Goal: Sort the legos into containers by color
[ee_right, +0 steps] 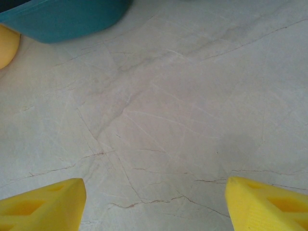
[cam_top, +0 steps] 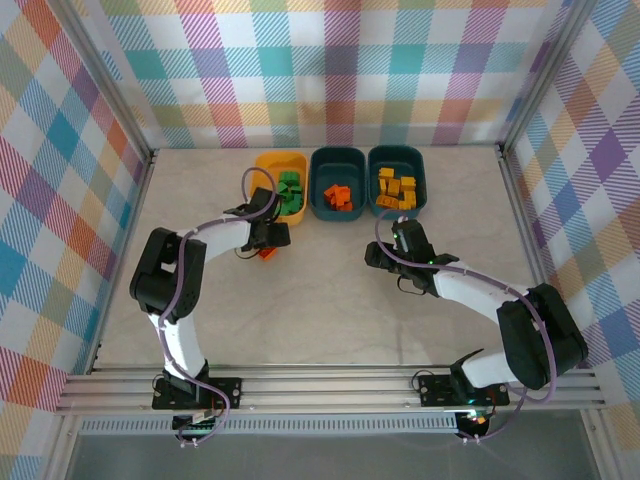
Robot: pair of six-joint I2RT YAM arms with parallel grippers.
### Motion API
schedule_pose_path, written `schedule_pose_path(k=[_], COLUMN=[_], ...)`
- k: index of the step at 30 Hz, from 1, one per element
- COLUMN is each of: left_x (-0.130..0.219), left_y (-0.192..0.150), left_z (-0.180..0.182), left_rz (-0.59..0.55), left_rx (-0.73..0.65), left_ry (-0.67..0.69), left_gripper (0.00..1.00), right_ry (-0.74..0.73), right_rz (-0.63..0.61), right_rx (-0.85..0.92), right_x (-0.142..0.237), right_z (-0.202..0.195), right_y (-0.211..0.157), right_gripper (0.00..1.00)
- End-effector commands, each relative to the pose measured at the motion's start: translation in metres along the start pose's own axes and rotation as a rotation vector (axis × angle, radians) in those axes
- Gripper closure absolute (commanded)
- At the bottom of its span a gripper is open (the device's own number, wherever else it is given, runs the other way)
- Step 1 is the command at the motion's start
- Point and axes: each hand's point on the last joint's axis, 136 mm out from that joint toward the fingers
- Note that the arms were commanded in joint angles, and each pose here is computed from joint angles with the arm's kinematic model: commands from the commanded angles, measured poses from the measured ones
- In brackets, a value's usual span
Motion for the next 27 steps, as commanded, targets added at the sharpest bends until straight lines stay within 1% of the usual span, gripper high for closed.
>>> schedule_pose_path(k=[1,5,8,13,17,19,21,22,24,27], left_x=[-0.001,0.005,0.012,0.015,0.007,0.004,0.003,0.003,0.003,0.007], left_y=[-0.001,-0.014,-0.022,-0.036,-0.039,-0.040,-0.041,-0.045,-0.047,-0.047], left_z=[-0.013,-0.025,-0.042,-0.059,-0.052,-0.054,-0.056,-0.053,-0.053,-0.061], left_rz=[-0.016,-0.004,-0.018,-0.015,0.007,0.023,0.023,0.041,0.042,0.022], left_rx=[-0.010,-0.010,-0.028,-0.048,-0.027,-0.019,-0.017,-0.024,-0.045,-0.105], left_ry=[-0.084,-0.135,-0.162,-0.156,-0.099,-0.097,-0.082,-0.056,-0.023,0.007], left_gripper=[0.19,0.21,0.24,0.26,0.30,0.32,0.36,0.41,0.49,0.56], right_ry=[0.014,0.018,0.015,0.010,0.006,0.007,0.008,0.012,0.014,0.014], right_rz=[-0.022,-0.007,0.004,0.009,0.009,0.010,0.012,0.011,0.010,0.009], right_rx=[0.005,0.000,0.000,0.002,0.005,0.006,0.003,0.004,0.004,0.004], right_x=[0.002,-0.002,-0.005,-0.008,-0.007,-0.007,-0.008,-0.007,-0.007,-0.006], right_z=[0.005,0.006,0.006,0.006,0.005,0.005,0.005,0.006,0.006,0.006], right_y=[0.006,0.004,0.002,0.002,0.001,0.001,0.001,0.001,0.002,0.002], right_gripper=[0.24,0.24,0.24,0.24,0.24,0.24,0.24,0.25,0.25,0.25])
Point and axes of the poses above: each hand's point on the last joint's axis, 136 mm out from that joint toward the fingers, its own x axis back along the fingers, its own z axis along the line the jaws close on, y = z × x, and after that the axes turned 3 degrees about -x, right-handed
